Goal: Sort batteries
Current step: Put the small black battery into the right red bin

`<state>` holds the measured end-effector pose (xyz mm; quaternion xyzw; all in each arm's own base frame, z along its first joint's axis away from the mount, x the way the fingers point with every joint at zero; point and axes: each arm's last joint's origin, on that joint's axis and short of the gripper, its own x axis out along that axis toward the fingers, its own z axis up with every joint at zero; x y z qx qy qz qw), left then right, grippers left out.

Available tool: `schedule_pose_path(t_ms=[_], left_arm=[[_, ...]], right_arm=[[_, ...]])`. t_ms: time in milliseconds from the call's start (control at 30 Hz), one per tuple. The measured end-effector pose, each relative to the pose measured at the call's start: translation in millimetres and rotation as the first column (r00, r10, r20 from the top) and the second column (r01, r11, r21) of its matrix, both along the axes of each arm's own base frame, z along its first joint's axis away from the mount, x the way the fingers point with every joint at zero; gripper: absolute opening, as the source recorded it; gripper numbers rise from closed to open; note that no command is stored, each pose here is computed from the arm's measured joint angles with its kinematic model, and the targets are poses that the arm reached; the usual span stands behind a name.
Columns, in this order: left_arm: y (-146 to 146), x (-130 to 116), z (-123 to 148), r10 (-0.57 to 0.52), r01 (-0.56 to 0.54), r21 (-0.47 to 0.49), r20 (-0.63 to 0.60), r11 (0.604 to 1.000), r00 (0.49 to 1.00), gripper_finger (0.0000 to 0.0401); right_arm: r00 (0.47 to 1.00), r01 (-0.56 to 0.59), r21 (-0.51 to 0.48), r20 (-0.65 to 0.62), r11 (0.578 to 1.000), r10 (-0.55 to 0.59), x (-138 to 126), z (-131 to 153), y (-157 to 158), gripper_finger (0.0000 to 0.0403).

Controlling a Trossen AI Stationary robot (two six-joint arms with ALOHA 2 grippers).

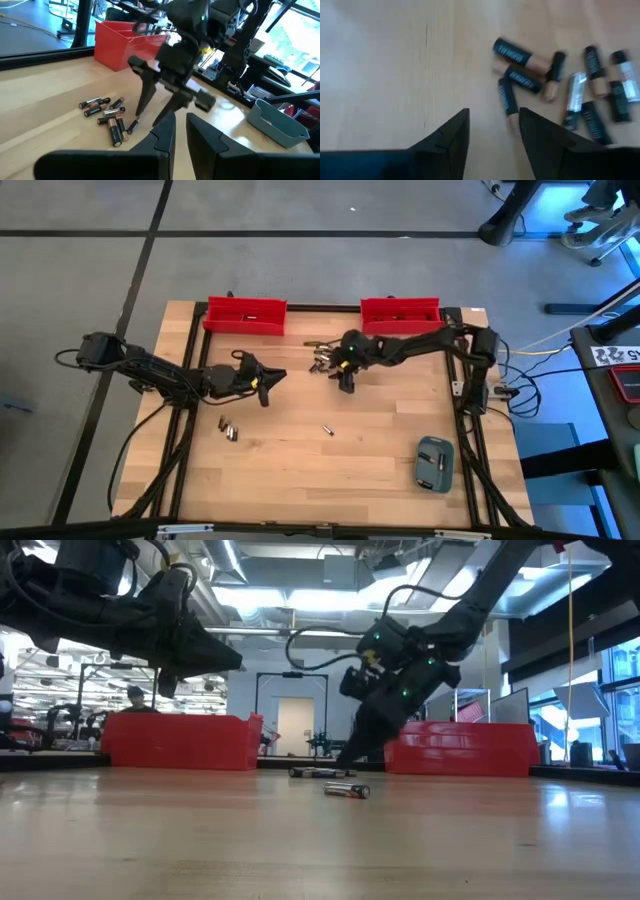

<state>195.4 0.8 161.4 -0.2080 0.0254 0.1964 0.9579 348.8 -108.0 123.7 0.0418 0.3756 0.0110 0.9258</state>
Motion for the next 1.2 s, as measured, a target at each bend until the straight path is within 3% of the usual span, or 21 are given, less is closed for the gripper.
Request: schedule_pose_path(t_ms=[133,567,733,867,967,1033,1133,1200], left_arm=[[0.0,0.0,-0.1,0.000,0.000,0.000,-0.001,1.000,1.000,0.0035],[0.0,0.0,0.2,0.000,0.000,-0.005,0.004,1.000,1.000,0.0035],[-0.1,0.0,0.2,0.002,-0.002,-0.025,0.012,1.000,1.000,0.0035],[-0.1,0.0,-0.1,0.002,-0.002,-0.023,0.008,1.000,1.000,0.0035],[-0.1,0.1,0.1,-0.001,0.001,-0.007,0.004,1.000,1.000,0.0035],[-0.1,0.1,0.1,-0.002,0.002,0.002,0.000,1.000,1.000,0.0035],[-0.1,0.0,-0.1,-0.004,0.004,0.020,-0.008,1.000,1.000,0.0035],[-0.1,0.0,-0.1,-0.005,0.005,0.026,-0.011,1.000,1.000,0.0035]], right_arm=[[0.998,0.045,-0.055,-0.040,0.997,-0.048,3.0,-14.6,0.3,0.0142],[0.996,0.065,-0.021,-0.061,0.998,-0.066,2.5,-19.3,-0.3,0.0021],[0.990,0.072,-0.004,-0.119,0.997,-0.072,-12.4,10.3,9.3,0.0020],[0.985,0.148,-0.092,-0.070,0.985,-0.155,-32.7,66.4,12.7,0.0016],[0.944,0.294,-0.228,-0.081,0.928,-0.319,-57.3,104.2,4.9,0.0015],[0.898,0.411,-0.268,-0.045,0.871,-0.437,-72.1,137.1,-10.1,0.0015],[0.788,0.581,-0.210,-0.096,0.786,-0.608,-100.4,167.9,-45.5,0.0015],[0.692,0.696,-0.114,-0.158,0.709,-0.705,-118.4,177.3,-72.4,0.0015]])
